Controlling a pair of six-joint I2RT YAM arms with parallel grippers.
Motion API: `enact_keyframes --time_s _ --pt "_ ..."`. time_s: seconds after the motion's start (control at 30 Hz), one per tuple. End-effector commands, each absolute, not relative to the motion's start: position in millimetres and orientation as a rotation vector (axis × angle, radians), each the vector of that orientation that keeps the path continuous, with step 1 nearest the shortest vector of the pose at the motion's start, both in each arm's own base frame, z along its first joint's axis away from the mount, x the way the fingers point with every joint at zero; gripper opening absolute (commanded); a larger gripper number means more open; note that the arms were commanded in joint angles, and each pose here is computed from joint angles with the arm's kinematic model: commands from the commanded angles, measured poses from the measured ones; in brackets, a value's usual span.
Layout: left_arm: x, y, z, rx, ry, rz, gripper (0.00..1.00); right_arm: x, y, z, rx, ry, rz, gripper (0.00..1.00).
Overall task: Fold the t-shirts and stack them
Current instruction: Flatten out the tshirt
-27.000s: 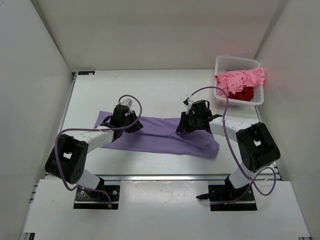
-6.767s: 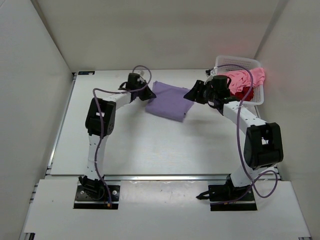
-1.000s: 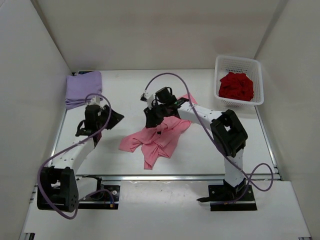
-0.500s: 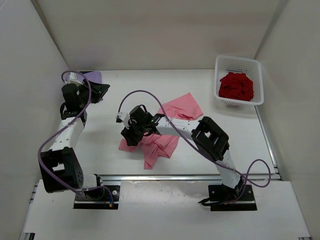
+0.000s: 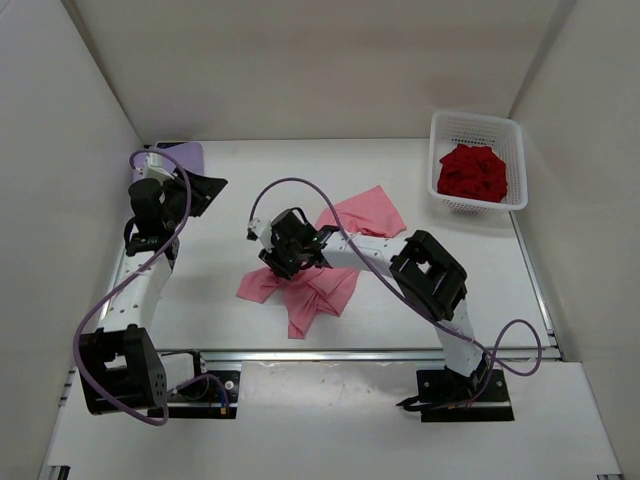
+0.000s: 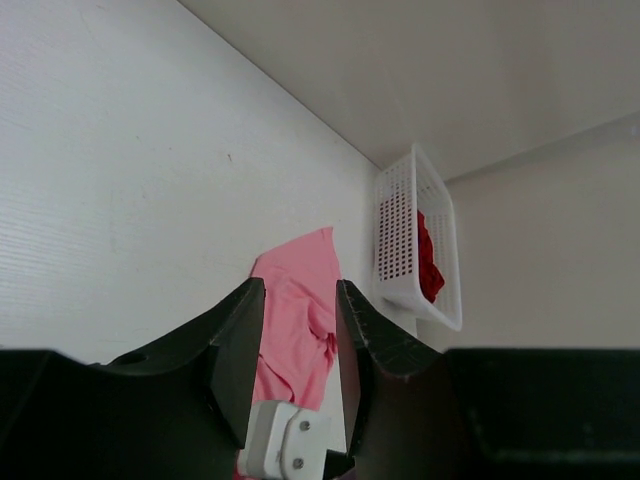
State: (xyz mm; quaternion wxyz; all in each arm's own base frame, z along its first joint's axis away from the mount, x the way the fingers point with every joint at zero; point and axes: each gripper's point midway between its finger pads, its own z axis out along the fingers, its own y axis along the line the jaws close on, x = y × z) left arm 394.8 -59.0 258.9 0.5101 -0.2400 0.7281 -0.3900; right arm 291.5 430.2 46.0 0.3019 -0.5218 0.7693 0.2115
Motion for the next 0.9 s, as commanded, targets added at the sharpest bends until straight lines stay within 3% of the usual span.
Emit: enact_keyframes --time_s 0.0,0.03,0.1,0.2,0.37,0.6,0.87 --pt "389 -72 253 -0.527 1.784 -0.950 0.46 298 446 53 -1.386 2.019 0.585 0.22" --pt "388 -69 247 -0.525 1.798 -0.925 0.45 304 449 60 -1.350 2.008 0.574 0.09" --pt "383 -76 243 -0.492 1.822 -0.889 0.46 320 450 81 -1.258 1.982 0.565 0.00" --pt "376 -70 237 -0.480 1.842 -0.810 0.46 360 433 121 -1.090 1.989 0.613 0.00" --pt "361 -85 225 -0.402 1.910 -0.735 0.47 456 329 203 -0.652 2.015 0.610 0.00" --pt "330 -146 146 -0.275 2.122 -0.699 0.53 485 223 242 -0.338 1.954 0.766 0.00" --pt "298 -185 61 -0.129 2.409 -0.686 0.68 493 198 239 -0.287 1.955 0.761 0.00"
